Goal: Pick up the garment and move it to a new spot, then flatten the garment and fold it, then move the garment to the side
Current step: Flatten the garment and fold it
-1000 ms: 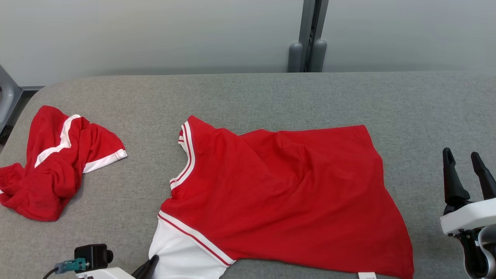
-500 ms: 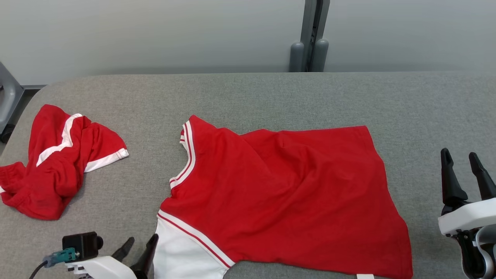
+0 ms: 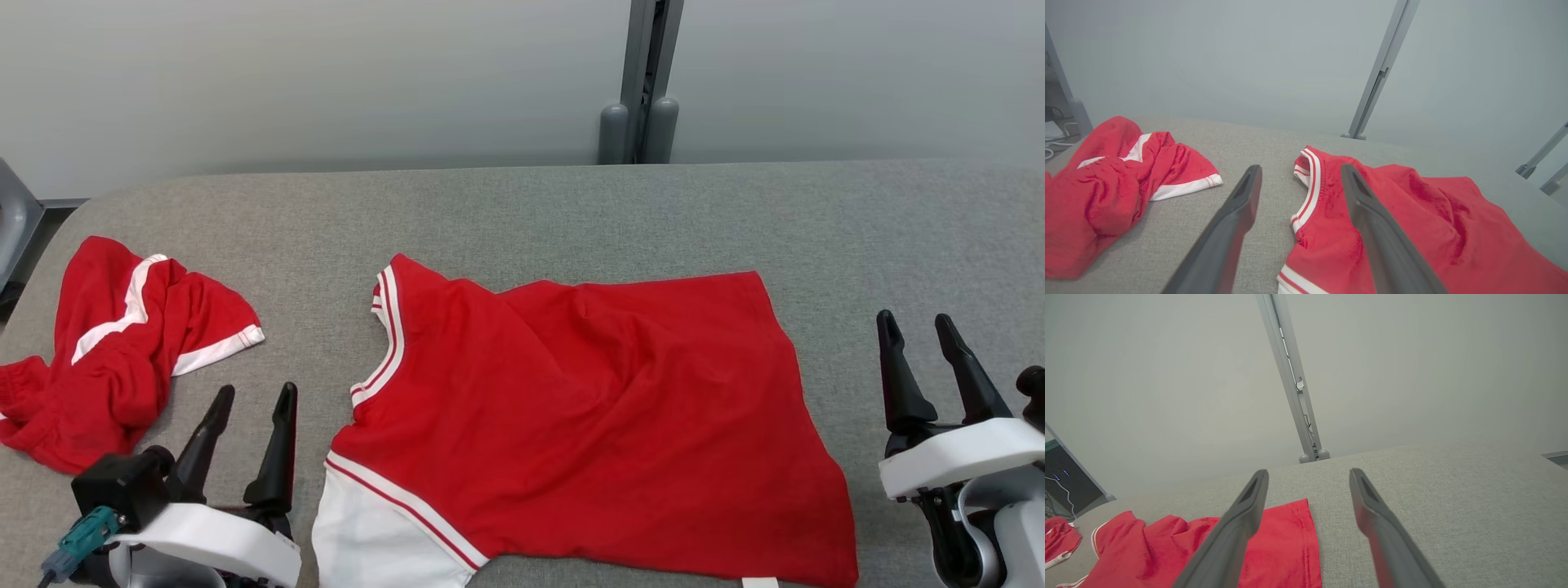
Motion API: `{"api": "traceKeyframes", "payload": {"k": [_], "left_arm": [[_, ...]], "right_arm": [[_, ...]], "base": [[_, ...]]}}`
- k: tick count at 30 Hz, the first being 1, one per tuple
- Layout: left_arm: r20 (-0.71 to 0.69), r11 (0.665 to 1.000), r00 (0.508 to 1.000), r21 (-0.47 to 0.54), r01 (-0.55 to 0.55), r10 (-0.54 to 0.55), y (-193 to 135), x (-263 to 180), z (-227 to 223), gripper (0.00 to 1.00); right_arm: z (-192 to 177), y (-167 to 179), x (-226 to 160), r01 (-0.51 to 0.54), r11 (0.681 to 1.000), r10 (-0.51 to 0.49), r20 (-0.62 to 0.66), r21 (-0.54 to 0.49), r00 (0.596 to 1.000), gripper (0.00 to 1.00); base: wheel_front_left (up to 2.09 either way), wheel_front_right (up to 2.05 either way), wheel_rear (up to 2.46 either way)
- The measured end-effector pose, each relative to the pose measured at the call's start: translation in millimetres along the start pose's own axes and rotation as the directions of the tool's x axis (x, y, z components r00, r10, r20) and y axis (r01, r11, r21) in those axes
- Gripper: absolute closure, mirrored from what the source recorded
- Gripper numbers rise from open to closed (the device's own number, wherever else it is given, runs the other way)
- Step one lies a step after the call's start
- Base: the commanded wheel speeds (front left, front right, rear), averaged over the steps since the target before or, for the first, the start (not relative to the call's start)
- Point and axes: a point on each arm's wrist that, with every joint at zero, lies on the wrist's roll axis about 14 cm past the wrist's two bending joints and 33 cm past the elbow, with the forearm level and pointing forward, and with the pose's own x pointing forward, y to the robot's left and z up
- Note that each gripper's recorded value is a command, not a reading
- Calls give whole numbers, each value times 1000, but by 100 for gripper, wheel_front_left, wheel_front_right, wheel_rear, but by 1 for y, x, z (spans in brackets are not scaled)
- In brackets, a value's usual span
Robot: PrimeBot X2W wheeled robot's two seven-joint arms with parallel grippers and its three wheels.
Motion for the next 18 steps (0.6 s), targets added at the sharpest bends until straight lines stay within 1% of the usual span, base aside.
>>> {"api": "traceKeyframes", "payload": {"k": [2,3,5,8,13,18], "left_arm": [[65,1000,998,24,4,-5,-1,4,12,0],[126,999,992,46,10,-16,-4,6,23,0],[177,998,984,57,24,-33,-8,9,31,0],[212,996,976,82,24,-41,-9,12,35,0],[243,997,969,75,23,-40,-10,14,37,0],[274,996,961,83,19,-41,-11,16,44,0]], "right_arm": [[1,4,-1,-10,1000,10,7,1,1000,0],[1,6,-1,-16,1000,16,13,0,1000,0],[0,10,-2,-28,1000,28,17,1,999,0],[0,12,-2,-34,999,34,27,0,999,0],[-1,20,-5,-63,998,63,40,-16,997,0],[6,25,-8,-85,996,87,69,-35,994,0]], "base": [[0,0,0],[0,0,0],[0,0,0],[0,0,0],[0,0,0],[0,0,0]]}}
